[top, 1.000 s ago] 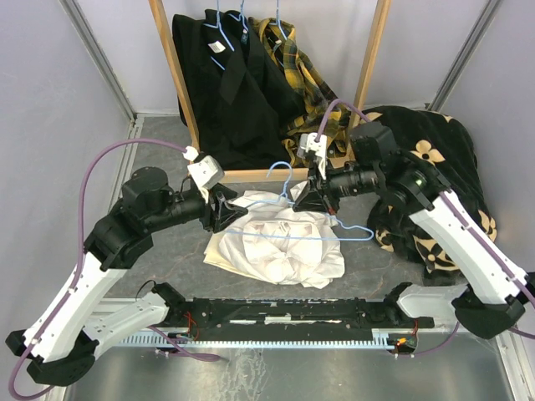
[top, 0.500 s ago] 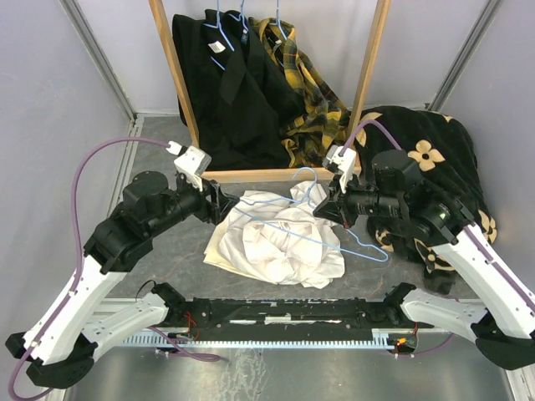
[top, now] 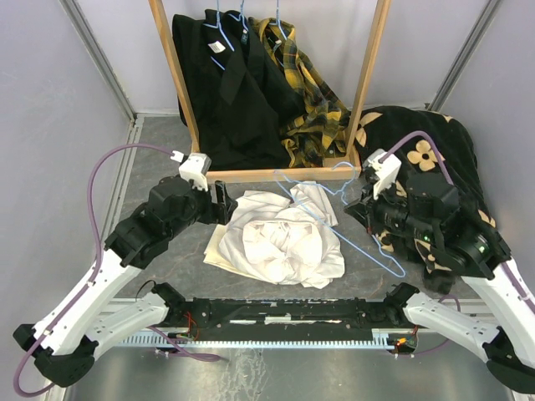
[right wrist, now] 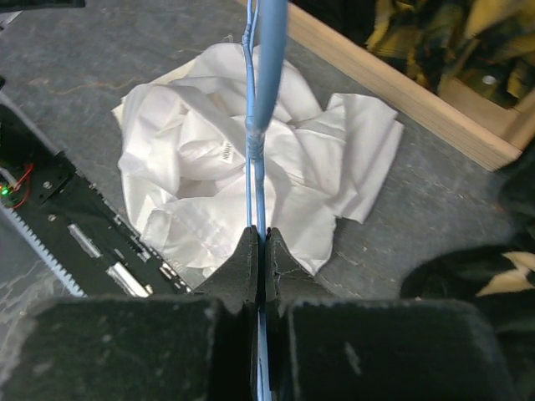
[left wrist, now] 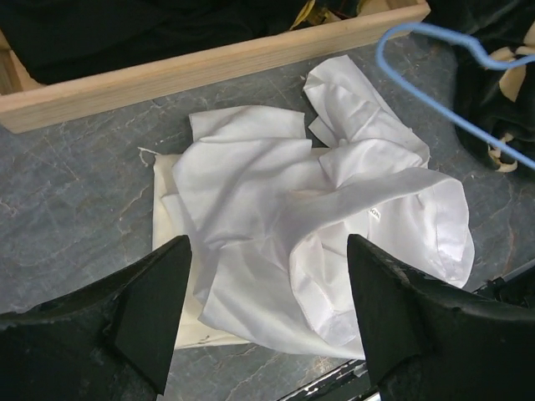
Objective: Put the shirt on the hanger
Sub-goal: Adjust the hanger, then hang the shirt on the hanger.
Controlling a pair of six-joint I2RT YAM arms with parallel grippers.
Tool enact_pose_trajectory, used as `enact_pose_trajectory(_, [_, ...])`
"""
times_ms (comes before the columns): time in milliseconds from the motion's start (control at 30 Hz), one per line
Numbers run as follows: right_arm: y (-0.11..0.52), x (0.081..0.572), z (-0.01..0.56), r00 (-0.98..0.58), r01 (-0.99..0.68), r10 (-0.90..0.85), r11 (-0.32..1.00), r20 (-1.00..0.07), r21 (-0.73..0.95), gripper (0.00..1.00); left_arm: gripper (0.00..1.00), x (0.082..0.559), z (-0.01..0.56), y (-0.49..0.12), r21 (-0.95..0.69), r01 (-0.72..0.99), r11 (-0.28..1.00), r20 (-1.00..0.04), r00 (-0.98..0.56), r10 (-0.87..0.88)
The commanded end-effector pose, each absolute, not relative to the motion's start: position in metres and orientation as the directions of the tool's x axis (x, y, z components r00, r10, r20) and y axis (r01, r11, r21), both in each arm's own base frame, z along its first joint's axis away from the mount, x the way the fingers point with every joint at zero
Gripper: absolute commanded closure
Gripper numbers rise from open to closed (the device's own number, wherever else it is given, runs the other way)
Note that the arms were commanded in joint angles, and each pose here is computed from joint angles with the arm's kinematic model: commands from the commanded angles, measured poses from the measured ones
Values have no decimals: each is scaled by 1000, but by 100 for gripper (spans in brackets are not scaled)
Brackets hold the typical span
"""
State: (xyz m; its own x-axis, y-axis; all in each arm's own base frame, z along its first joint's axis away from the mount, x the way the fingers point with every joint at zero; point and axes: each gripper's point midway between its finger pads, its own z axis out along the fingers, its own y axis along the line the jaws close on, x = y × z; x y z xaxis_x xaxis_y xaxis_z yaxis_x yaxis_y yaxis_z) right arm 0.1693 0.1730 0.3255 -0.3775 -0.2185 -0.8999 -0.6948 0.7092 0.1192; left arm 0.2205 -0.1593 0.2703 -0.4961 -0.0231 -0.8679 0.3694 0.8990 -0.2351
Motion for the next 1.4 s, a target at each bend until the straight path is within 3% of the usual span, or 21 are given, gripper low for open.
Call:
enact_pose_trajectory(0, [148, 177, 333, -374, -585, -162, 806, -913, 97, 100, 19, 235, 267, -165, -316, 281, 906, -853, -502, -142])
enact_pose_trajectory(233, [139, 173, 332, -377, -565, -163, 821, -912, 87, 100, 28, 241, 225, -184, -370, 231, 900, -773, -614, -161])
enact_pose_trajectory(633, [140, 175, 320, -393, -565, -182, 821, -901, 80, 100, 31, 214, 173, -195, -542, 236, 807, -703, -654, -281])
enact_pose_trajectory(1100, [141, 176, 312, -404, -561, -191, 824, -895, 77, 100, 55, 211, 144, -217, -595, 268, 758, -672, -683, -286])
enact_pose_trajectory(1367, [144, 182, 315, -400, -561, -199, 825, -895, 67, 100, 53, 206, 136, -217, -605, 244, 757, -658, -689, -304])
